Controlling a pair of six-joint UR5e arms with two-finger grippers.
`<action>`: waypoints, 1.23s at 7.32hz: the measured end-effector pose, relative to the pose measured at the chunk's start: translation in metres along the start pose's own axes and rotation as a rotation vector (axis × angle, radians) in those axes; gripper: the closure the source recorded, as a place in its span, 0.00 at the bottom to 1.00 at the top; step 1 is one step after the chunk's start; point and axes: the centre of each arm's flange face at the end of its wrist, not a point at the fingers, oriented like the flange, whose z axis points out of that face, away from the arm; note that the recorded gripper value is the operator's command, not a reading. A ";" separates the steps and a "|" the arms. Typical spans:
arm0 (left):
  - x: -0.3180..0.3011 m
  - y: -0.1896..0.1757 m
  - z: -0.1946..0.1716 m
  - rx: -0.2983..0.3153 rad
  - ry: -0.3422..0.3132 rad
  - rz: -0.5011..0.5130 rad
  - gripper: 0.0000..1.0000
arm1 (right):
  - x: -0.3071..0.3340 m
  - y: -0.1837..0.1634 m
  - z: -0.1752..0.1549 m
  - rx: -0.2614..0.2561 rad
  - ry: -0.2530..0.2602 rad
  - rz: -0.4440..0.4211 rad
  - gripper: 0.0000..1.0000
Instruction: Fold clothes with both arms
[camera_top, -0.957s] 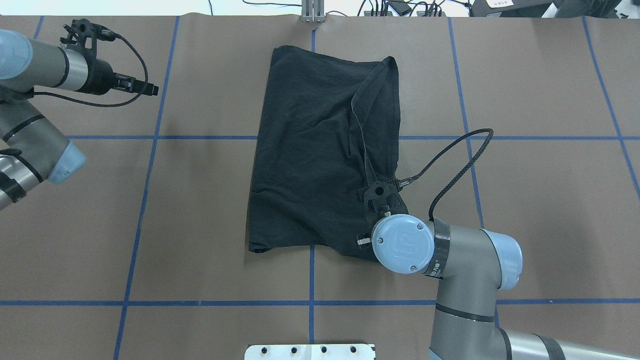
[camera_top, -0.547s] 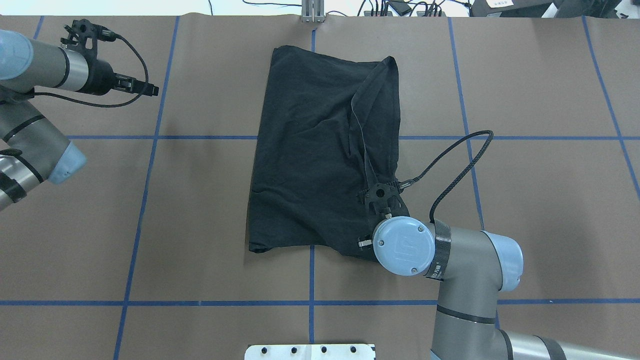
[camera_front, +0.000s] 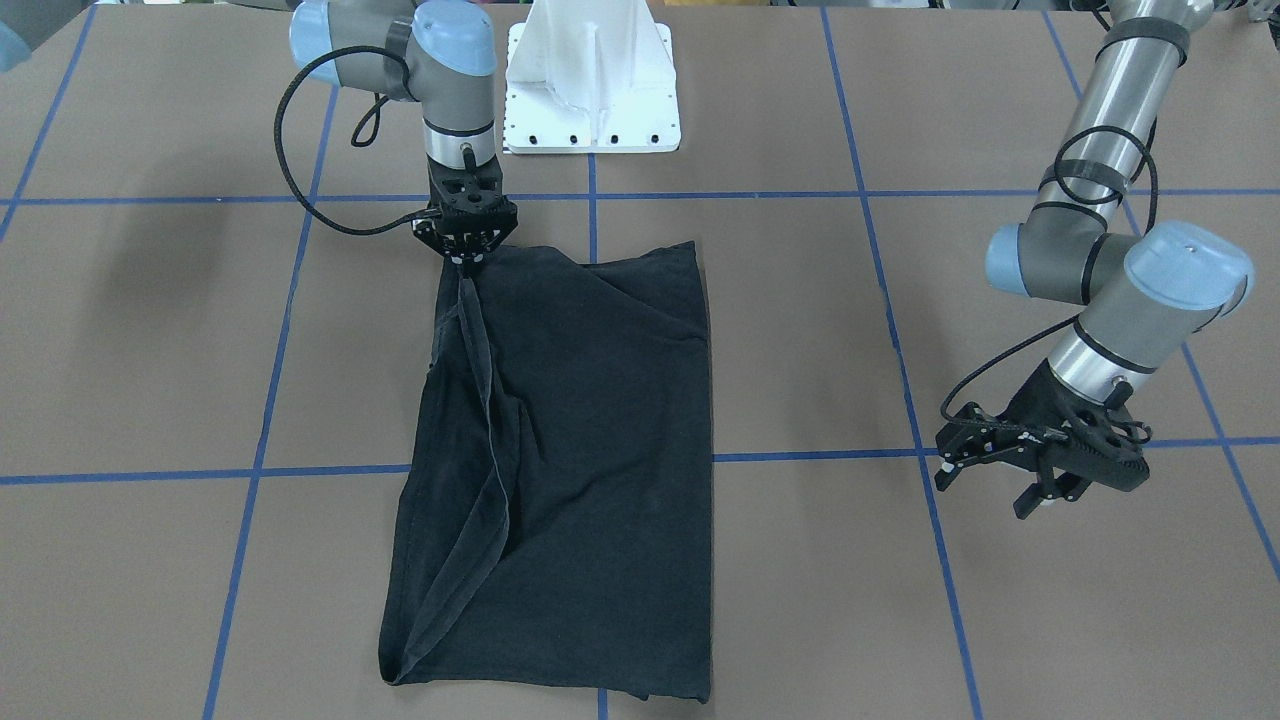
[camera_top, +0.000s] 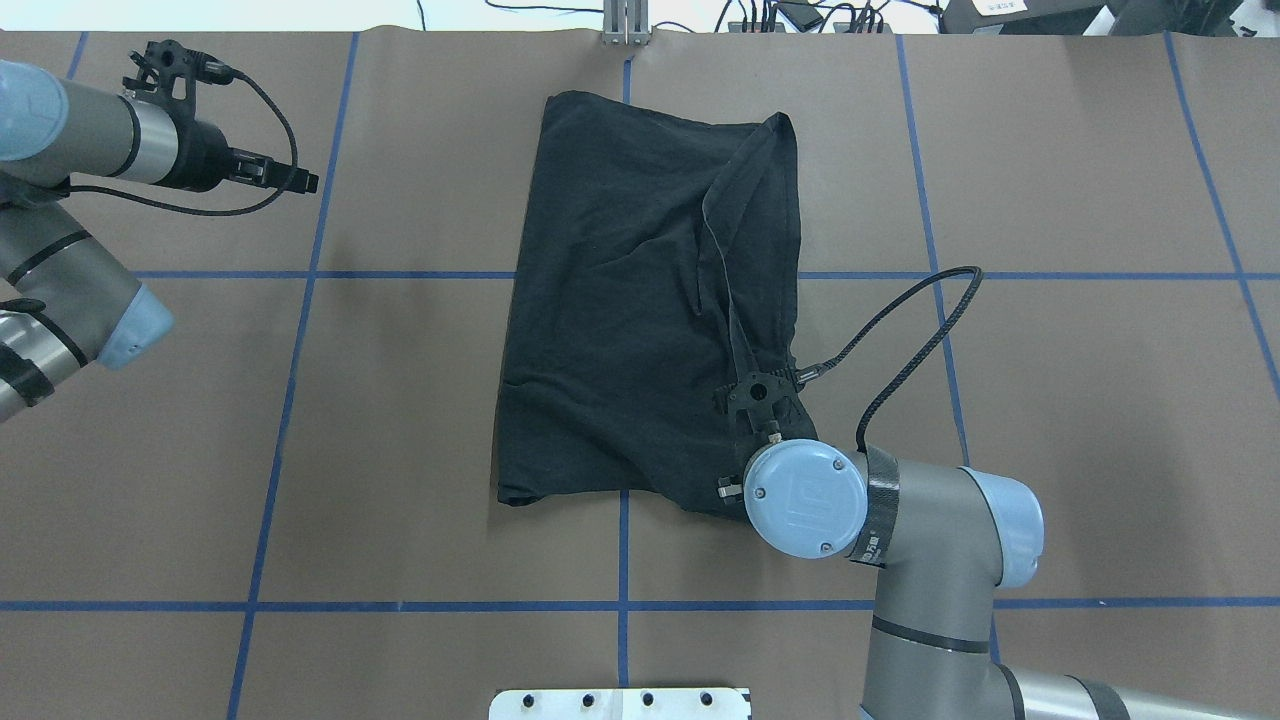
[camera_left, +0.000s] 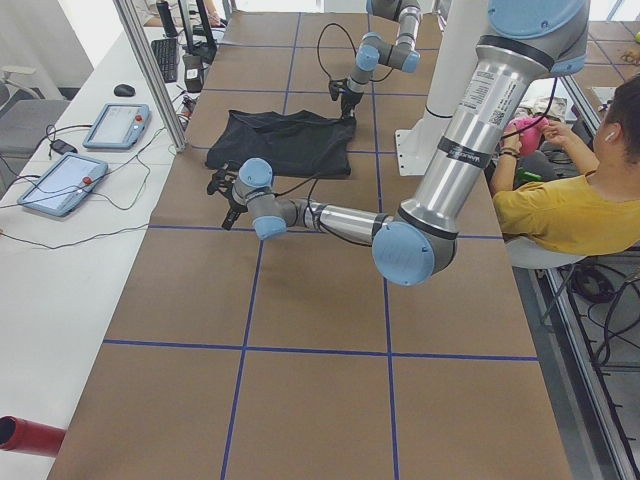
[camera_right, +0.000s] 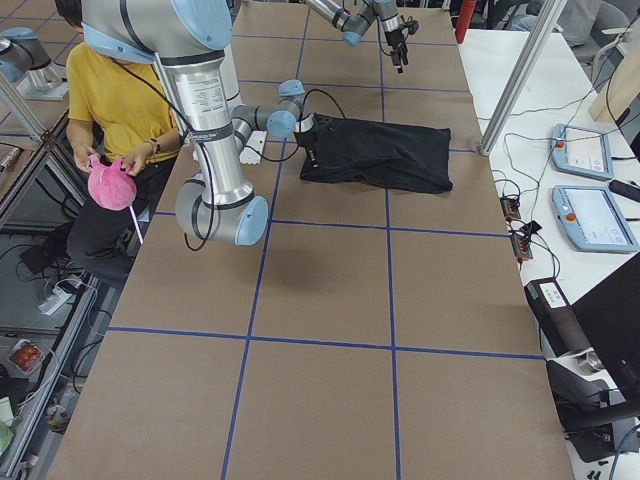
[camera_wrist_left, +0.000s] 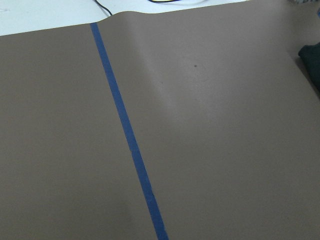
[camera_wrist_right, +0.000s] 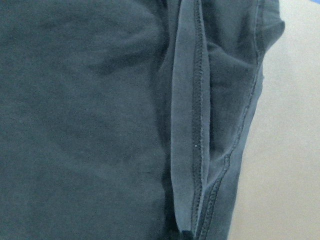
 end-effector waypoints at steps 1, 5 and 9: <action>0.000 0.000 0.000 0.000 0.000 0.000 0.00 | 0.000 -0.001 0.000 0.002 0.000 0.001 1.00; 0.000 0.000 0.000 -0.001 0.000 0.000 0.00 | 0.046 0.019 -0.013 0.001 0.006 0.010 1.00; 0.001 0.001 0.000 0.001 0.004 0.002 0.00 | 0.054 0.058 -0.015 0.002 0.020 0.062 1.00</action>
